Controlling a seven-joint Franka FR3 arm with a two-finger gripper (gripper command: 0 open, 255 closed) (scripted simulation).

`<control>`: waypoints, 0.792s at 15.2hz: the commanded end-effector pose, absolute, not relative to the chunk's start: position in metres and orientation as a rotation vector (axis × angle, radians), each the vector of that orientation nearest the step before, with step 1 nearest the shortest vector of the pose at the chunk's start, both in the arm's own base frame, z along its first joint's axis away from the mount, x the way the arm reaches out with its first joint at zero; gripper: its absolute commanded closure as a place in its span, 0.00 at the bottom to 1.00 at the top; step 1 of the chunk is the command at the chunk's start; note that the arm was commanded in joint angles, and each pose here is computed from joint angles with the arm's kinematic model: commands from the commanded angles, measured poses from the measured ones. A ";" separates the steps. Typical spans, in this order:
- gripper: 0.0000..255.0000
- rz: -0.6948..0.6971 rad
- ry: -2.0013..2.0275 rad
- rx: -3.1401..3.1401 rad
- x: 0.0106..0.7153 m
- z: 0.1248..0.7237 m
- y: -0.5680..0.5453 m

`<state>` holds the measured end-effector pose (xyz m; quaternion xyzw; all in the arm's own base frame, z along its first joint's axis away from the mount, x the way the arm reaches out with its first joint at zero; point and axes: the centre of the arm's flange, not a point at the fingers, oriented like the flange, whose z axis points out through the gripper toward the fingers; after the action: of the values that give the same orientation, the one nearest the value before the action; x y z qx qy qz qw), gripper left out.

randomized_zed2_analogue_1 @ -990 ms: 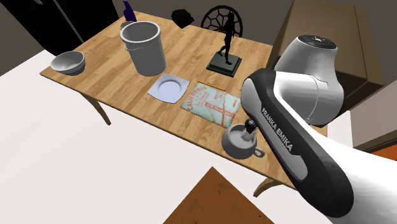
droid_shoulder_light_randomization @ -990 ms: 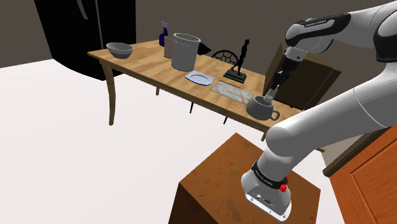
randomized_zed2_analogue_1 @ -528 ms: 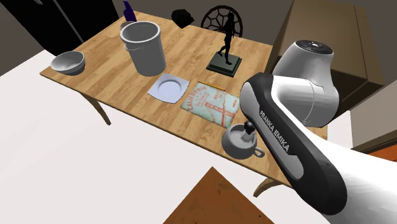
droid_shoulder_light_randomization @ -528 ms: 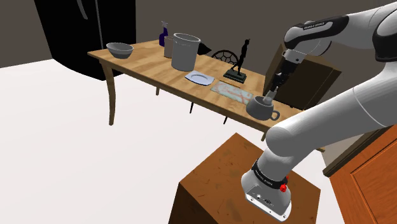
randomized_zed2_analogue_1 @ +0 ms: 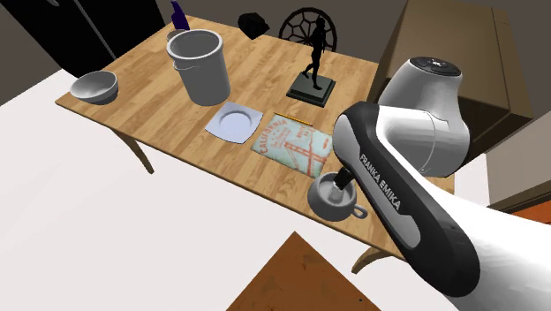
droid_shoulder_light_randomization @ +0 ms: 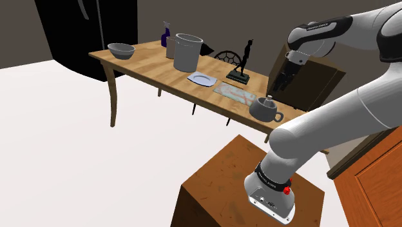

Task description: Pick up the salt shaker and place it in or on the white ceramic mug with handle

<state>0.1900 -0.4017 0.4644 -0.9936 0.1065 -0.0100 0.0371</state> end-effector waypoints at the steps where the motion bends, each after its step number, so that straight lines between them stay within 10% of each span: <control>1: 0.00 -0.031 0.327 -3.050 0.189 0.478 -0.403; 12: 0.00 -0.031 0.327 -3.050 0.188 0.514 -0.405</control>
<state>0.1884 -0.4053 0.5142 -0.9936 0.1065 -0.0100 0.0371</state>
